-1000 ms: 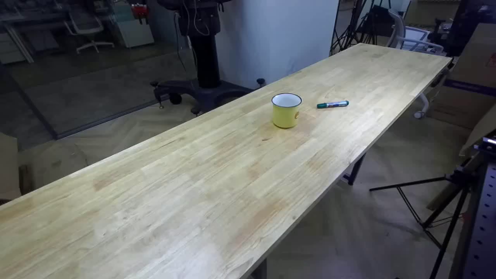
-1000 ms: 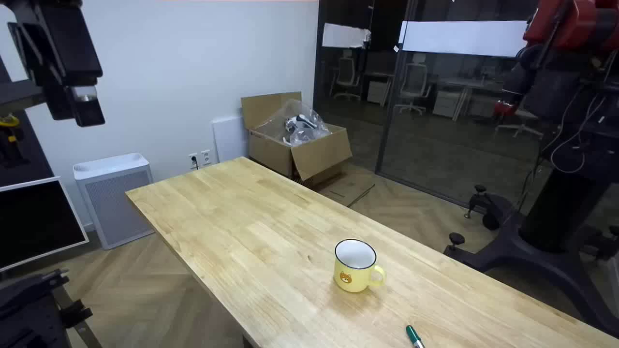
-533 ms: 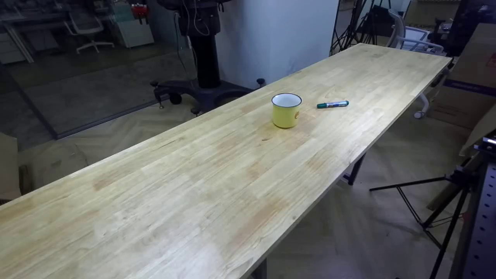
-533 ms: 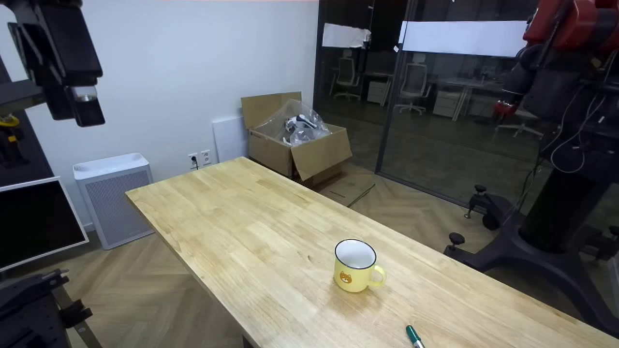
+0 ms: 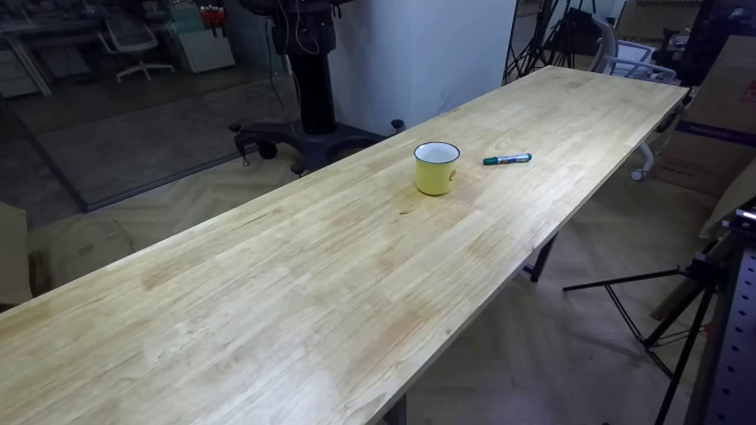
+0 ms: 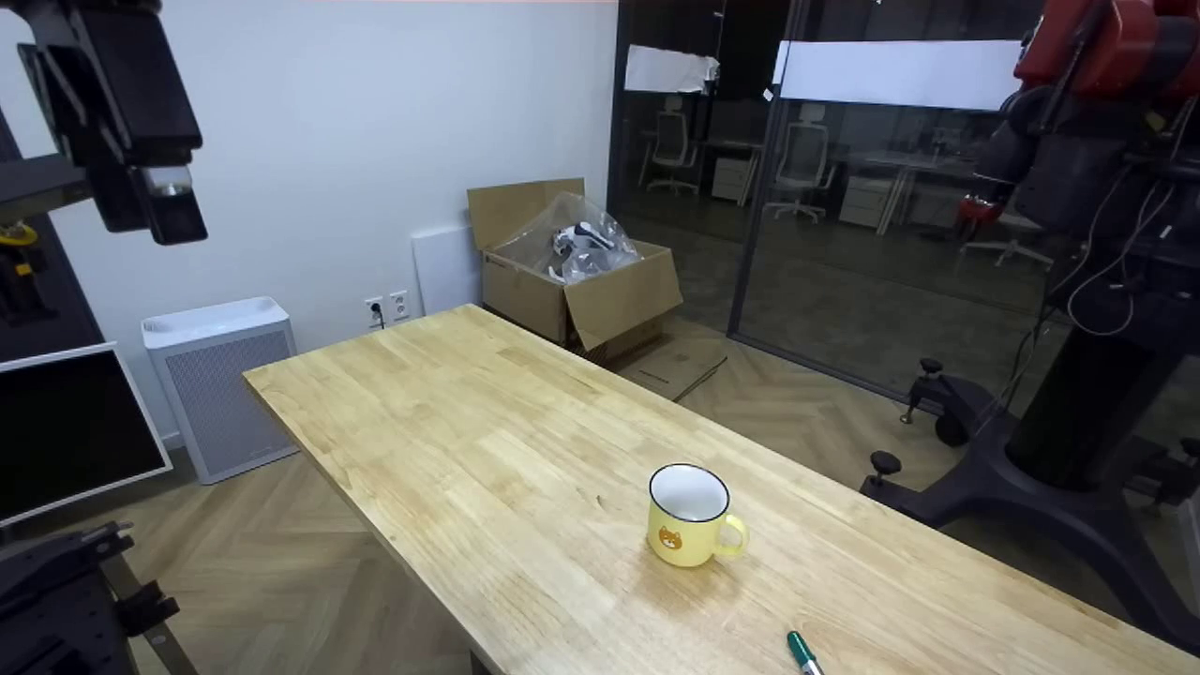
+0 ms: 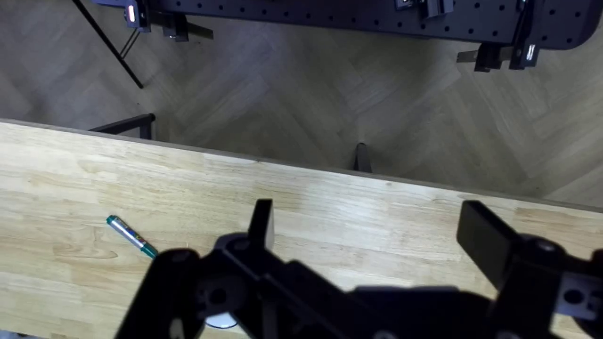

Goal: Pick up the grey and green marker and put it in the yellow cup

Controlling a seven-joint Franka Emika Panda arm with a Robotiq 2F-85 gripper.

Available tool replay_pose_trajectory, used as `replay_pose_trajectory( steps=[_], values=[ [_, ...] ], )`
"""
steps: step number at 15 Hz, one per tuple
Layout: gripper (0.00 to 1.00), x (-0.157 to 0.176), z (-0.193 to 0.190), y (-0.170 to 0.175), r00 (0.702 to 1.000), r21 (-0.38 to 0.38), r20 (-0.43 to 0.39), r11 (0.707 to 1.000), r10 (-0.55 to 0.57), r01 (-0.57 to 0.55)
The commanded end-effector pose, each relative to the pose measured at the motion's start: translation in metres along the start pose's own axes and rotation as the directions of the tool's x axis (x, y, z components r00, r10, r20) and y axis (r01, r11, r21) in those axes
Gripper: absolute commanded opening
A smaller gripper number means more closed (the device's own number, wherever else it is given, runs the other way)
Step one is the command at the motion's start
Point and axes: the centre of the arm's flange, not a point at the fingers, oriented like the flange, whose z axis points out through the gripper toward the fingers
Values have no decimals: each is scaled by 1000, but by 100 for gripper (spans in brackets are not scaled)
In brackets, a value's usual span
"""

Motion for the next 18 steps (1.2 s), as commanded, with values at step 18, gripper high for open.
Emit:
replay_pose_trajectory(
  steps=[18],
  values=[
    [100,49,48,172,938,22,-275,974,-210,224]
  ],
)
